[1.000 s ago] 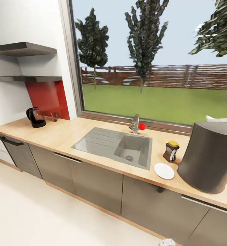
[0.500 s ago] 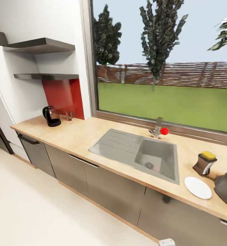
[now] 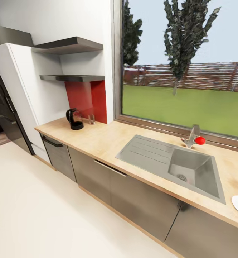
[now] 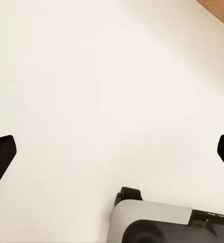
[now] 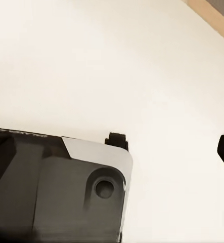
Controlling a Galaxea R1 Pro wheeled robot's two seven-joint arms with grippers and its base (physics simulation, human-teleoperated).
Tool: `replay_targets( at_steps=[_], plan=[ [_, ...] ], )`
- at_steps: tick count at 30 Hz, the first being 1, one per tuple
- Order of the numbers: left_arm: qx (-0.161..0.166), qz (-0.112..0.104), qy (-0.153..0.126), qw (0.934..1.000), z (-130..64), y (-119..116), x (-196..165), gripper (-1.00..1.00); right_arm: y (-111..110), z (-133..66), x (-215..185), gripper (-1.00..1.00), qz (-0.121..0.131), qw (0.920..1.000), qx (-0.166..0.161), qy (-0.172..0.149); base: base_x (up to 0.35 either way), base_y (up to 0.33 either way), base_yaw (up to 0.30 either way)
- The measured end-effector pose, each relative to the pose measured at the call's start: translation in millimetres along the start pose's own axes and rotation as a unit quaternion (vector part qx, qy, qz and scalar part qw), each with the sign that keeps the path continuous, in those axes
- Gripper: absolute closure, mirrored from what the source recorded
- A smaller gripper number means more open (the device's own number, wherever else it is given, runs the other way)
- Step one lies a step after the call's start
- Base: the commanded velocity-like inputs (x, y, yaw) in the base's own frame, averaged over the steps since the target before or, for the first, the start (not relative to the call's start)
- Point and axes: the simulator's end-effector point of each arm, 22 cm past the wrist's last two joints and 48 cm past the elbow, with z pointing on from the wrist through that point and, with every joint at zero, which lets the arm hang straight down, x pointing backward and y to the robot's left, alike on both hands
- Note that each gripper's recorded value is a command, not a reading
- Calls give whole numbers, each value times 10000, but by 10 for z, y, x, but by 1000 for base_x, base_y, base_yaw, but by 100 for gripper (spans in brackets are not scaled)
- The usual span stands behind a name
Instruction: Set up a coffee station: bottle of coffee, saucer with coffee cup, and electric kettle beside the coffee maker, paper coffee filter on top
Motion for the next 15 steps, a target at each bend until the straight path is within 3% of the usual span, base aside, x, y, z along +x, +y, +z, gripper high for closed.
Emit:
replay_targets(
  at_steps=[5,11,15],
  plan=[
    [9,-2,28,10000,1,-12,25,-100,-68,10,253,-100,15,9998,36,186,24,339,181],
    [1,4,54,10000,-2,-5,49,-100,-28,17,283,-100,-30,9998,10,216,120,333,51],
    [-10,-7,74,10000,-7,3,69,-100,-7,20,291,-100,-321,9992,13,238,253,241,3]
  ],
)
